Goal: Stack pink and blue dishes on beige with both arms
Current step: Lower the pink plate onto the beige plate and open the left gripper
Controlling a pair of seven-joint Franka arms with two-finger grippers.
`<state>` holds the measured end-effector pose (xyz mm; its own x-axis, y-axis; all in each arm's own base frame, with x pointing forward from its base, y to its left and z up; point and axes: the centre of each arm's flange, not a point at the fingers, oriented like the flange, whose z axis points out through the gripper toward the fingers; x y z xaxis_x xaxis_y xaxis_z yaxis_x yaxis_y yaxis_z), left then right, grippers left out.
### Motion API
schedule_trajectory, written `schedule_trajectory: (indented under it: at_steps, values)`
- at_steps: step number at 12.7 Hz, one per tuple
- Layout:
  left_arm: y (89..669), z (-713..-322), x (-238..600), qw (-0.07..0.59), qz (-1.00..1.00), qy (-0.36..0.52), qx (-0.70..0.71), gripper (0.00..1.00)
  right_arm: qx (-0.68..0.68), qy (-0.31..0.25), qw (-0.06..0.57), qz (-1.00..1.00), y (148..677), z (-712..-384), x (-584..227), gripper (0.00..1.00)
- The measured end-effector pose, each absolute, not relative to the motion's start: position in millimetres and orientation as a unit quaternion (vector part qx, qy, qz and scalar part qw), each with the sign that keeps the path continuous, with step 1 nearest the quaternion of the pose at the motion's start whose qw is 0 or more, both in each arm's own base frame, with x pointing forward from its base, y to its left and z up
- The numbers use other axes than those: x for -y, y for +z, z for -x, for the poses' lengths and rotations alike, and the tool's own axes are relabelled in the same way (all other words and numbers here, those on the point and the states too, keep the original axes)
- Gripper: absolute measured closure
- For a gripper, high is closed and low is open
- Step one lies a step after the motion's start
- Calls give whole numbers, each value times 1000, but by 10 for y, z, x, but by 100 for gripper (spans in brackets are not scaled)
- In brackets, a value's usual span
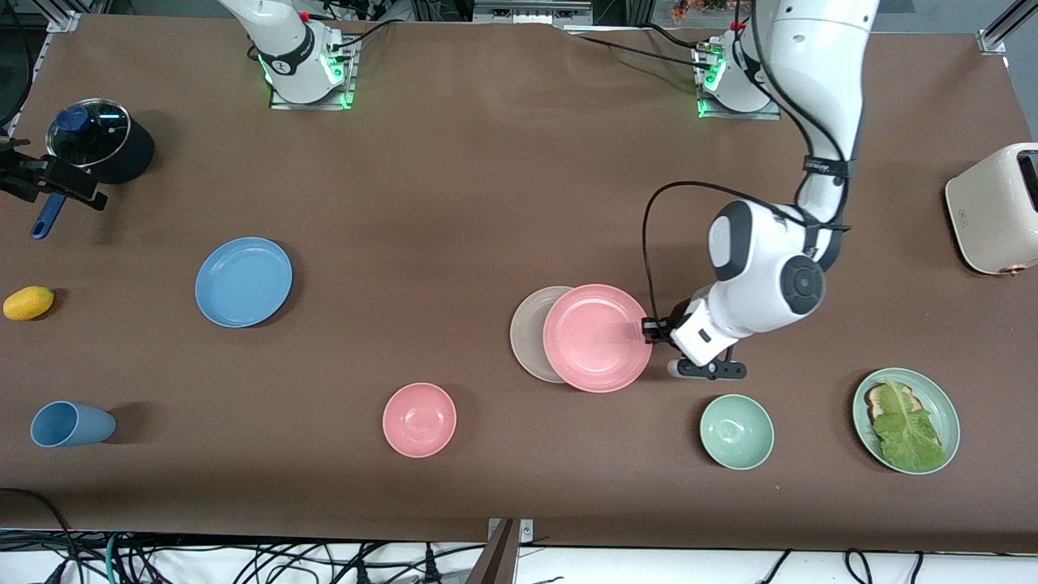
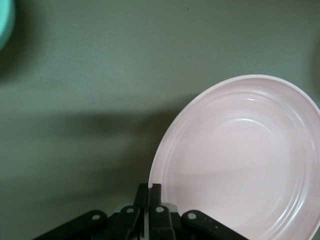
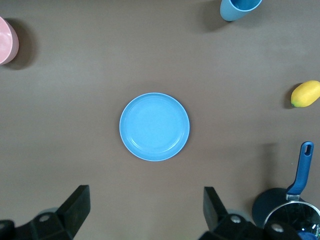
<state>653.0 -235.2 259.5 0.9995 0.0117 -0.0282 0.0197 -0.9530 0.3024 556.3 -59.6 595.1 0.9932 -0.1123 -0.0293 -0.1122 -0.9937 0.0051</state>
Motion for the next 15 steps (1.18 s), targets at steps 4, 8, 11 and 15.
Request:
schedule_trajectory:
  at_steps: [4, 8, 11, 15]
  values:
    - [2408, -6394, 2812, 143, -989, -2, -32, 95, 56, -15, 2, -998, 5951, -5563, 596, 0]
    - [2243, -6315, 3003, 135, -990, 8, -39, 95, 56, -15, 2, -998, 5950, -5562, 597, 0]
    - [2144, -6299, 2998, 131, -991, 11, -41, 95, 56, -15, 2, -998, 5950, -5562, 596, 0]
    - [2131, -6302, 2992, 130, -991, 12, -41, 95, 56, -18, 2, -998, 5946, -5556, 596, 0]
